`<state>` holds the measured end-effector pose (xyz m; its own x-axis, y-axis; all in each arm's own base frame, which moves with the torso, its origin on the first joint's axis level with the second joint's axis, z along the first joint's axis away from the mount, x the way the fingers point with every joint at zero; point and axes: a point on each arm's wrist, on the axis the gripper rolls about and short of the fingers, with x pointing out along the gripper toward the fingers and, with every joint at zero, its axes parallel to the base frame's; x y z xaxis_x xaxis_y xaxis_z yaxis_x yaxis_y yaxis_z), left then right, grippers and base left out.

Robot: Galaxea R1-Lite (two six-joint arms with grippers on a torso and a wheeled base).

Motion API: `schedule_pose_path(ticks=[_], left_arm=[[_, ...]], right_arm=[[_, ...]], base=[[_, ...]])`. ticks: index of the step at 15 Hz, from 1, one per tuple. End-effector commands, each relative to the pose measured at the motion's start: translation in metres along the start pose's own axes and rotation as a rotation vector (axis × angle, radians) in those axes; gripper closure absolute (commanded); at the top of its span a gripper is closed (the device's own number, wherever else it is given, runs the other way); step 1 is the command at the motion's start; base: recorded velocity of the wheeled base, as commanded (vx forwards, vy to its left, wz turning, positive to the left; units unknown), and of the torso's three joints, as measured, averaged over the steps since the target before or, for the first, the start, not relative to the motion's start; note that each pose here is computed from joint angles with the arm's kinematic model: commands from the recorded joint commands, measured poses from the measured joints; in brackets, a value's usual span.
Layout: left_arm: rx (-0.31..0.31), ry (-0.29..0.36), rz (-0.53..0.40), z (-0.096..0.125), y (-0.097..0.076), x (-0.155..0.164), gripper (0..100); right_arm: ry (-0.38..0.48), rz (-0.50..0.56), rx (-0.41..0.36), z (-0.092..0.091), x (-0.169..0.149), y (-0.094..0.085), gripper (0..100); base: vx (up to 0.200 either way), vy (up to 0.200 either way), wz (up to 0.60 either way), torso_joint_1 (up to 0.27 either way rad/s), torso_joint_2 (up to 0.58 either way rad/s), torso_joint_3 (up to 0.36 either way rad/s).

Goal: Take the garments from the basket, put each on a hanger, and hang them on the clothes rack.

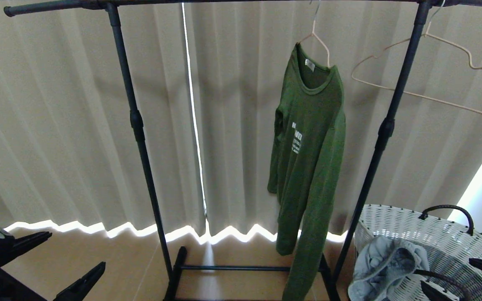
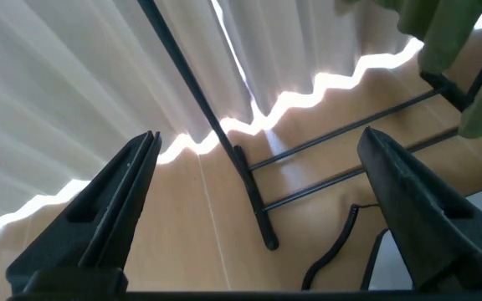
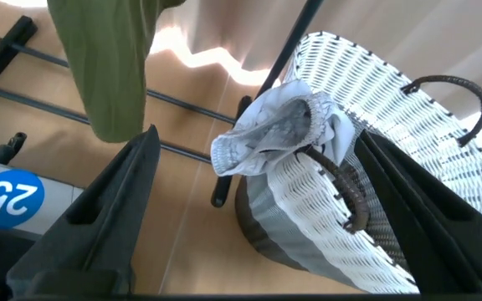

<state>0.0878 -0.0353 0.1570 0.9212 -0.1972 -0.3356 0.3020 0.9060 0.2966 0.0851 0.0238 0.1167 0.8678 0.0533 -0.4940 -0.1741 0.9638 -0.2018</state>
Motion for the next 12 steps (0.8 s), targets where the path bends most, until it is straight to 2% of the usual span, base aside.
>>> schedule_pose_path(ticks=[1, 5, 9, 12], left_arm=[[0.000, 0.000, 0.000, 0.0000, 0.0000, 0.0000, 0], [0.002, 0.000, 0.000, 0.0000, 0.0000, 0.0000, 0], [-0.009, -0.049, 0.011, 0.0036, 0.0009, 0.0000, 0], [-0.006, -0.048, 0.007, 0.0032, 0.0005, 0.0000, 0]], right_arm=[[0.001, 0.001, -0.001, -0.0002, 0.0001, 0.0001, 0], [0.004, 0.001, 0.000, -0.0007, 0.0001, 0.0002, 0], [0.005, 0.001, 0.000, -0.0019, 0.0000, 0.0002, 0], [0.008, 0.001, -0.003, -0.0021, 0.0002, 0.0003, 0]], base=[[0.000, 0.000, 0.00, -0.022, 0.09, 0.036], [0.000, 0.000, 0.00, 0.000, 0.00, 0.000], [0.000, 0.000, 0.00, 0.000, 0.00, 0.000], [0.000, 0.000, 0.00, 0.000, 0.00, 0.000]])
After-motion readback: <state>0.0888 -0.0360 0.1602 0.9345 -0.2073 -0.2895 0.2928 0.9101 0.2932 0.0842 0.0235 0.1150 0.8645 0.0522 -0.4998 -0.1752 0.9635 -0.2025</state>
